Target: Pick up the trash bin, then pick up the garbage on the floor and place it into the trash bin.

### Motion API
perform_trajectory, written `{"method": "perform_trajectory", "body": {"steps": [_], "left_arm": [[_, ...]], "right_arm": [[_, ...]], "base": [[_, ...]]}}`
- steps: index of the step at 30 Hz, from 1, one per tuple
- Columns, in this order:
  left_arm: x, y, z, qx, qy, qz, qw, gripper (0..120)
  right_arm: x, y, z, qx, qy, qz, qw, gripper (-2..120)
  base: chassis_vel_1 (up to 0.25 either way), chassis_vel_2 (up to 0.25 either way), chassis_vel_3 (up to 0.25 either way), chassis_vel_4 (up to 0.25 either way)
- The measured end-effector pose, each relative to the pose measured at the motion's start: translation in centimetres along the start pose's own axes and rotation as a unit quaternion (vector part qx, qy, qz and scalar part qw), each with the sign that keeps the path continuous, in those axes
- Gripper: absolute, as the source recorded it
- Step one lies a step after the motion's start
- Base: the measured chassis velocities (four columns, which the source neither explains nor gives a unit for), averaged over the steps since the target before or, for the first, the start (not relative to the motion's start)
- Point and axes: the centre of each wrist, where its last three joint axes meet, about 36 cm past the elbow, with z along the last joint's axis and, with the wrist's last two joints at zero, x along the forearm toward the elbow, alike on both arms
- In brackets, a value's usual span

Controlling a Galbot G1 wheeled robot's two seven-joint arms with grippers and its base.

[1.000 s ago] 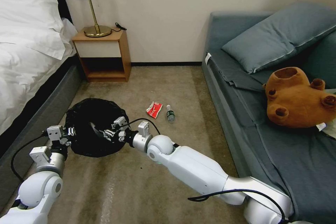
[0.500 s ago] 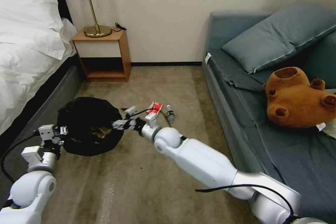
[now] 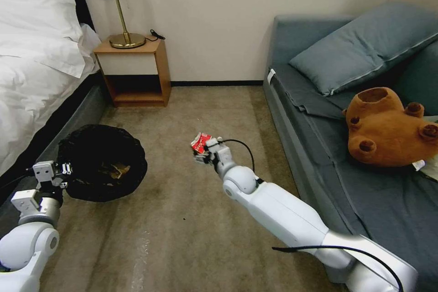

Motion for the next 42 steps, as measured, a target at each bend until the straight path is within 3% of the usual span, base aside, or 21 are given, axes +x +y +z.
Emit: {"method": "perform_trajectory", "body": {"steps": [12, 28, 42], "left_arm": [[0.0, 0.1, 0.0, 0.002, -0.001, -0.002, 1.0000, 4], [0.5, 0.2, 1.7, 0.006, 0.006, 0.002, 1.0000, 4], [0.9, 0.6, 2.6, 0.005, 0.009, 0.003, 0.9999, 4]], "right_arm": [[0.6, -2.0, 3.2, -0.020, 0.024, 0.004, 1.000, 100], [0.6, -1.9, 5.9, -0.035, 0.034, -0.002, 0.999, 100], [0.6, -1.4, 6.5, -0.038, 0.033, -0.003, 0.999, 100]], "base": [[0.000, 0.000, 0.000, 0.000], [0.000, 0.000, 0.000, 0.000], [-0.166, 0.151, 0.148, -0.163]]}}
